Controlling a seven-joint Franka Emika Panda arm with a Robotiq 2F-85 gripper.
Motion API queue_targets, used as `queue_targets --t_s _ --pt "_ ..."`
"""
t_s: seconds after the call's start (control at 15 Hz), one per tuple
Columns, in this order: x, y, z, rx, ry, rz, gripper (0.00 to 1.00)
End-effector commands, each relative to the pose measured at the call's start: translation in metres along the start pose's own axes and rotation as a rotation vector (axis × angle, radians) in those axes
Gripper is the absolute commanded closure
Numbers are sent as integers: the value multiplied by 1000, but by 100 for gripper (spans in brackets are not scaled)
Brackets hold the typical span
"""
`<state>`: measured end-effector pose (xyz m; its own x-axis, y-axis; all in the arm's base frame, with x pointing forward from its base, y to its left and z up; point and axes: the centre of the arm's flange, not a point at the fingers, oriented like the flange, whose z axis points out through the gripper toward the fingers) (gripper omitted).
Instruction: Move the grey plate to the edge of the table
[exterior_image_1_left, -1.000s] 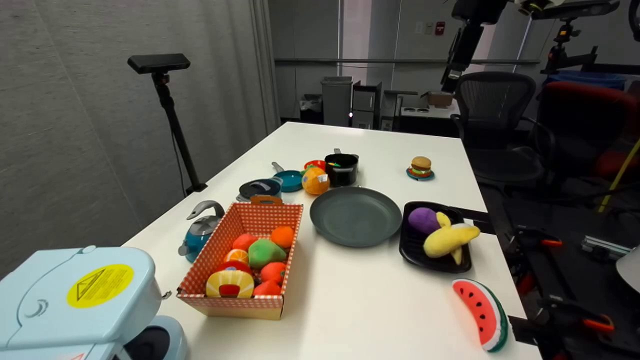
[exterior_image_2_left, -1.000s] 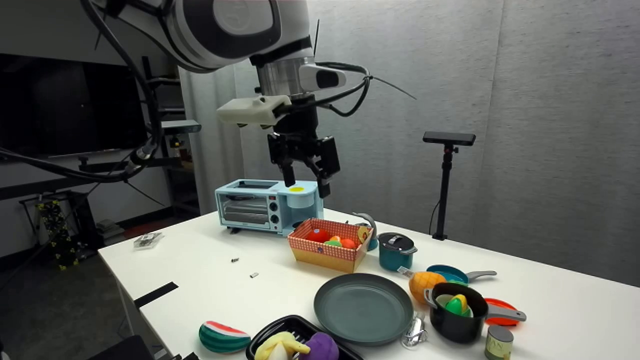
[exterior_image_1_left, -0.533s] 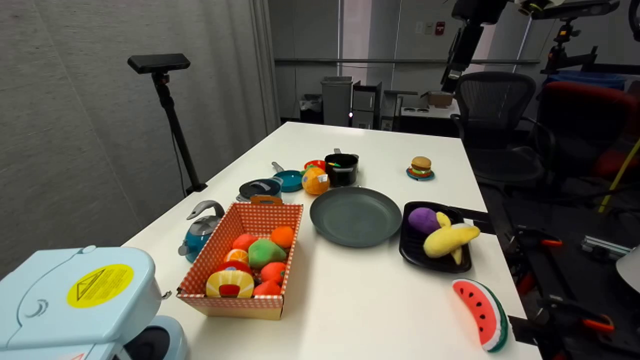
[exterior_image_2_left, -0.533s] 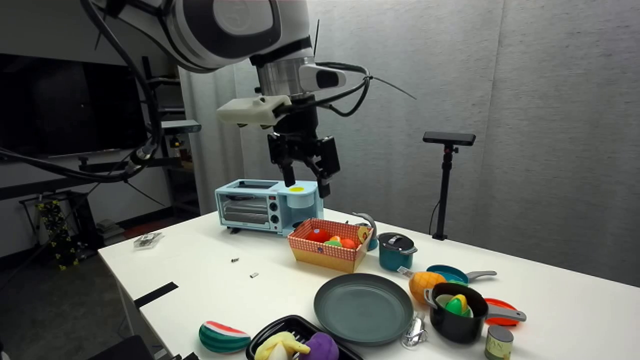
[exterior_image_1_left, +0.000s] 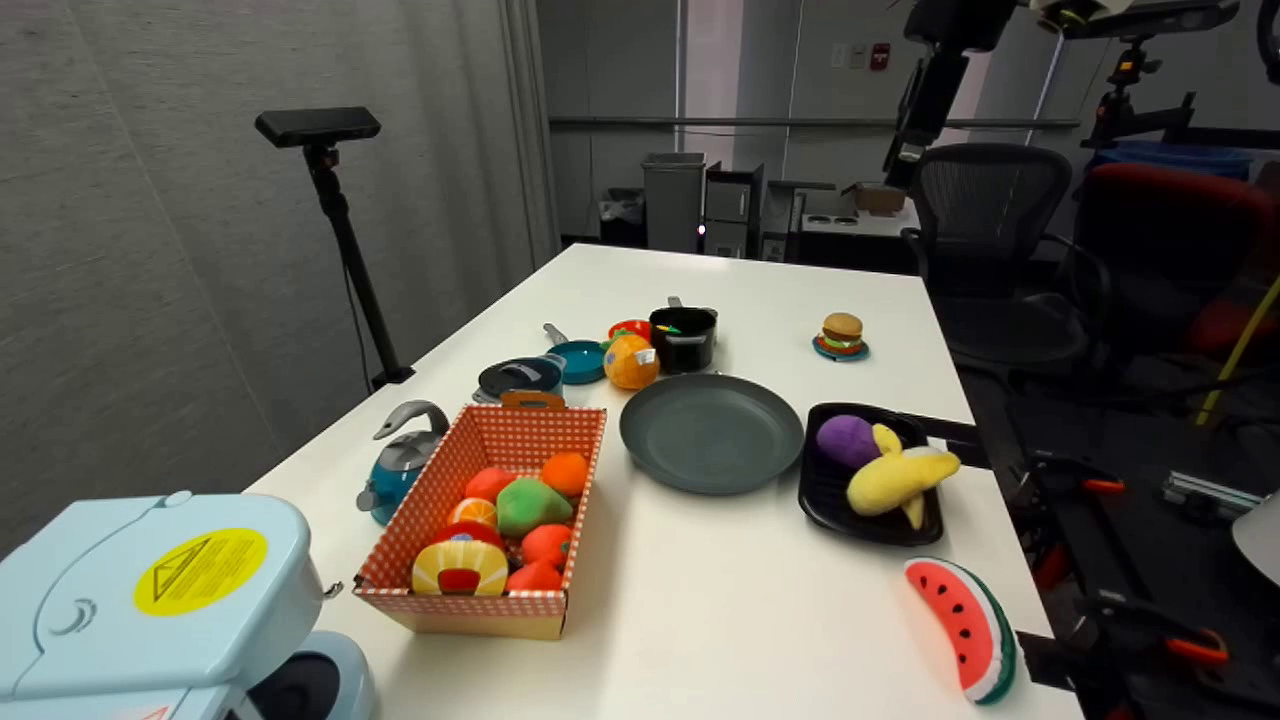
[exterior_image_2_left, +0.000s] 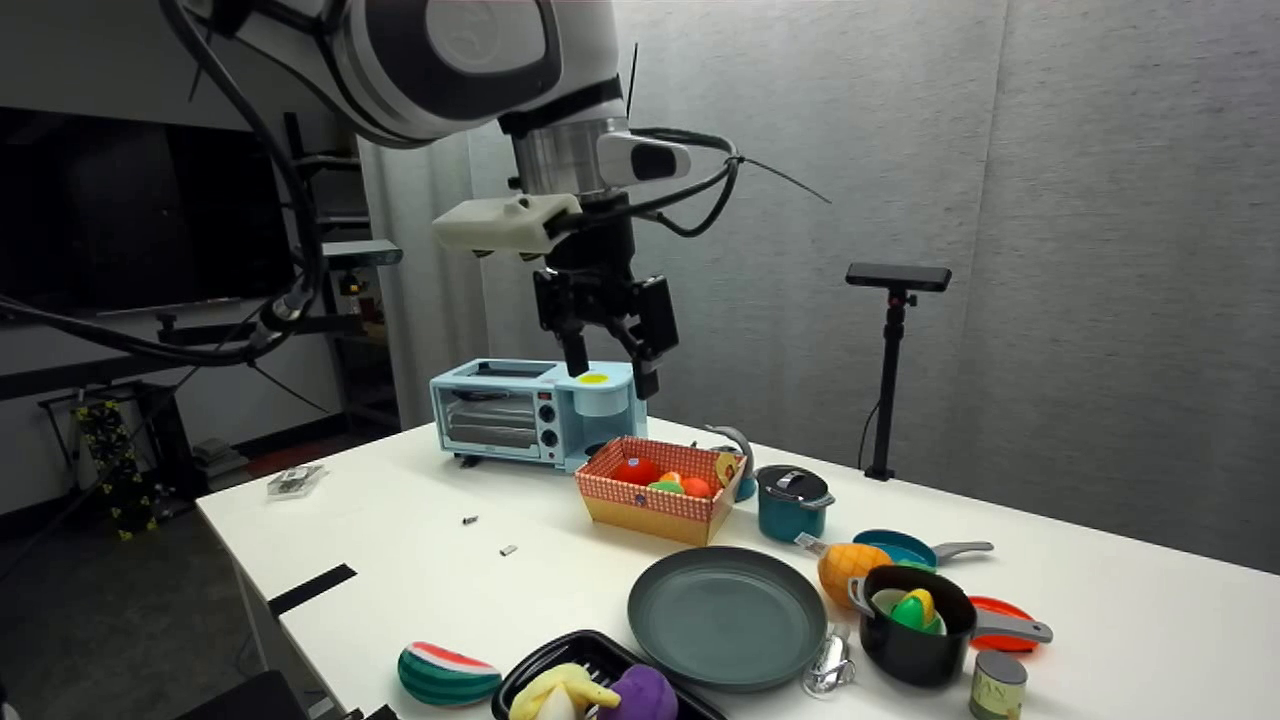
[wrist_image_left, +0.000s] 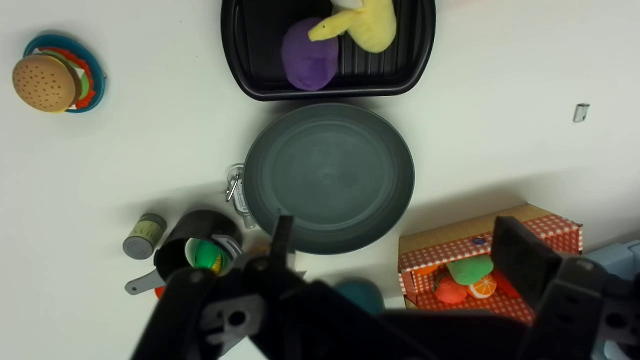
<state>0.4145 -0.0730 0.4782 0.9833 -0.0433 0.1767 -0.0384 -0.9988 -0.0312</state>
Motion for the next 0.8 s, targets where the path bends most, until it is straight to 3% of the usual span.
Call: queue_targets --t_s 0.0,0.47,0.73 --pt "-7 1 5 20 -8 -52 0" --pt "-31 1 44 59 -38 -242 0" --pt "-42 1 73 89 14 -355 0"
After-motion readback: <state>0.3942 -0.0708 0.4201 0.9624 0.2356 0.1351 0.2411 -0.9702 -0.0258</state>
